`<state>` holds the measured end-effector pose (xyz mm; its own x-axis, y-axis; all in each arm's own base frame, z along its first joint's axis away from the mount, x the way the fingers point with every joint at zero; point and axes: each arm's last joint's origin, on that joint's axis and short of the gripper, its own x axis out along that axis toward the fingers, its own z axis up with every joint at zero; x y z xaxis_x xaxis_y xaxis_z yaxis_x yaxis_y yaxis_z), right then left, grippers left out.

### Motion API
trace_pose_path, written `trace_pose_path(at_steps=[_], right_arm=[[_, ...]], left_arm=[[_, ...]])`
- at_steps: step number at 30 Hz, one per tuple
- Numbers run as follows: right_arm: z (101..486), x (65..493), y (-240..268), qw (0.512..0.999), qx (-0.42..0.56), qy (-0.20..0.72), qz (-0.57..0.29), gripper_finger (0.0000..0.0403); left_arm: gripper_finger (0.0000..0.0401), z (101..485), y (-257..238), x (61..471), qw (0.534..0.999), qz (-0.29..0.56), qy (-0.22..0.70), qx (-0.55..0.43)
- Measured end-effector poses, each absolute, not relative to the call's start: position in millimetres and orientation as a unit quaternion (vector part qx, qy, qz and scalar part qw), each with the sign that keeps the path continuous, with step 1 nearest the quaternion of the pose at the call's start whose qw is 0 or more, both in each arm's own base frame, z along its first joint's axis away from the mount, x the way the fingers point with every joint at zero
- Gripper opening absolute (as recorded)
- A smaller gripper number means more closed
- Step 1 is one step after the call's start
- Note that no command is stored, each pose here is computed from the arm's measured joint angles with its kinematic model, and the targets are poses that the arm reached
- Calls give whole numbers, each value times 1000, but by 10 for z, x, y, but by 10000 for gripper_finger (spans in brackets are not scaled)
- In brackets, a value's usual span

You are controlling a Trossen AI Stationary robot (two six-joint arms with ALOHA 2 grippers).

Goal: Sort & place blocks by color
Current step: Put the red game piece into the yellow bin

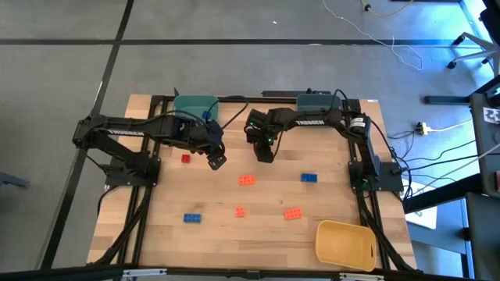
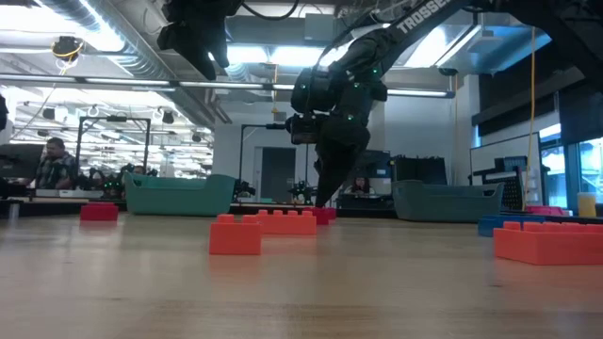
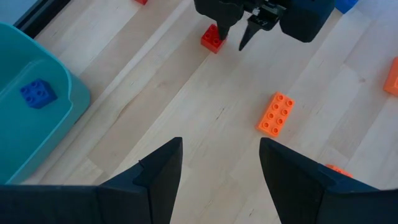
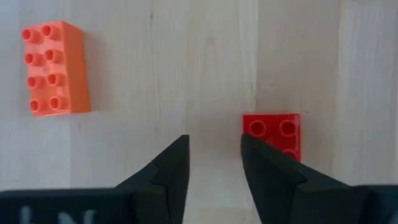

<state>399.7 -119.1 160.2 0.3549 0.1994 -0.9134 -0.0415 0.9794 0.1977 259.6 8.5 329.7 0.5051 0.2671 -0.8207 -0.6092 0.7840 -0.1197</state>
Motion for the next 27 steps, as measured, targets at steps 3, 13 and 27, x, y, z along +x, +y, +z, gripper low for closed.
trace_pose_path(at_steps=[3,13,27], right_arm=[[1608,3997,-1181,822,79,558,89,194],[1600,3983,-1202,813,73,576,42,260],[1831,4089,-1032,805,-4,593,13,214]], left_arm=[[208,3297,85,2597,844,260,424,-202],[208,3297,85,2597,844,260,424,-202],[208,3298,84,2600,844,259,423,-202]])
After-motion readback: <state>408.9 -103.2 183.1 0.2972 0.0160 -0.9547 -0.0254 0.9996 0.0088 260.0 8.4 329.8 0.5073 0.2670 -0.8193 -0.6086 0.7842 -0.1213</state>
